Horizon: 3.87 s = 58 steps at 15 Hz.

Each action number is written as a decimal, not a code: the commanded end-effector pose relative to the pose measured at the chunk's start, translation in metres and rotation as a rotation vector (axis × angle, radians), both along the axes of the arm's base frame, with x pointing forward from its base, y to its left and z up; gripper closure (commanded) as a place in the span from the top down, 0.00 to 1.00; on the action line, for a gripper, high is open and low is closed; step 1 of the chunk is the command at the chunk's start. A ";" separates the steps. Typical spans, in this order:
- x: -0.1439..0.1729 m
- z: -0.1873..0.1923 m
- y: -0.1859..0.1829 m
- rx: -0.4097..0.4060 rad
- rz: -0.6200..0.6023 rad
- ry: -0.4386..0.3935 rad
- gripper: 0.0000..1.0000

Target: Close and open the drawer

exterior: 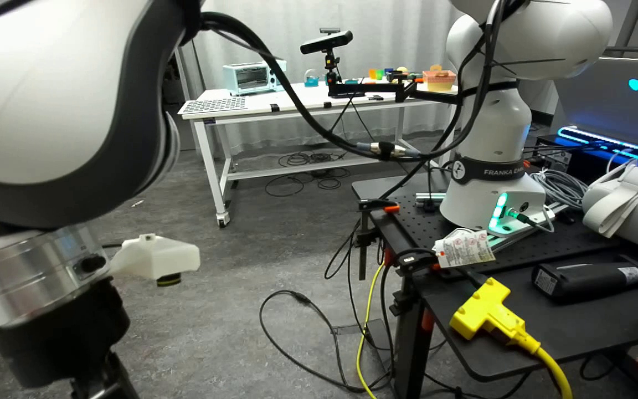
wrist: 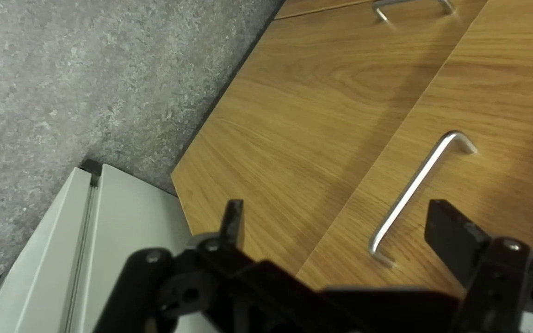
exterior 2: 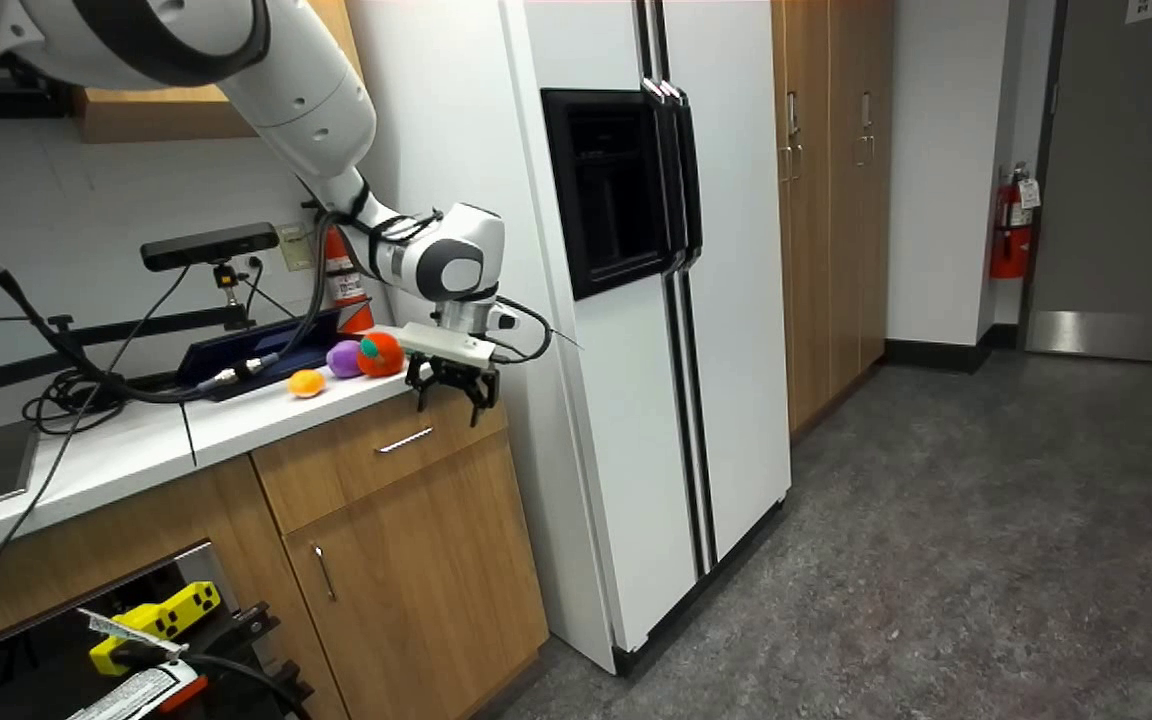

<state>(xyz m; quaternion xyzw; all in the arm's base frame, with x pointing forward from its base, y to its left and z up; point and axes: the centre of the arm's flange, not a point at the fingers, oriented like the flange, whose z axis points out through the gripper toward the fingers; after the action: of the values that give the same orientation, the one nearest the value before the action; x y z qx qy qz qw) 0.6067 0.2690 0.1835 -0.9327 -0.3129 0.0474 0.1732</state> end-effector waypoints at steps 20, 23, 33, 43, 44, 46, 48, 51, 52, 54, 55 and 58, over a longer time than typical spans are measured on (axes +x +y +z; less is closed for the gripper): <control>-0.013 -0.083 0.034 0.158 -0.211 0.125 1.00; -0.015 -0.092 0.034 0.157 -0.245 0.137 1.00; -0.013 -0.066 -0.018 0.014 -0.202 0.038 1.00; -0.023 -0.002 -0.107 -0.097 -0.266 -0.045 1.00; -0.024 0.008 -0.109 -0.103 -0.264 -0.058 1.00; -0.028 0.035 -0.107 -0.112 -0.247 -0.091 1.00; -0.032 0.060 -0.104 -0.127 -0.222 -0.137 1.00; -0.036 0.093 -0.090 -0.124 -0.175 -0.192 1.00; -0.037 0.101 -0.084 -0.119 -0.159 -0.203 1.00; -0.040 0.109 -0.067 -0.105 -0.105 -0.221 1.00; -0.040 0.109 -0.057 -0.099 -0.074 -0.229 1.00; -0.039 0.103 -0.033 -0.069 0.003 -0.234 0.72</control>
<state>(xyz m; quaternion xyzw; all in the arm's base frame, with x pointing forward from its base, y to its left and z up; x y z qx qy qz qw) 0.5713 0.2201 0.2889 -0.9505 -0.2897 -0.0447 0.1031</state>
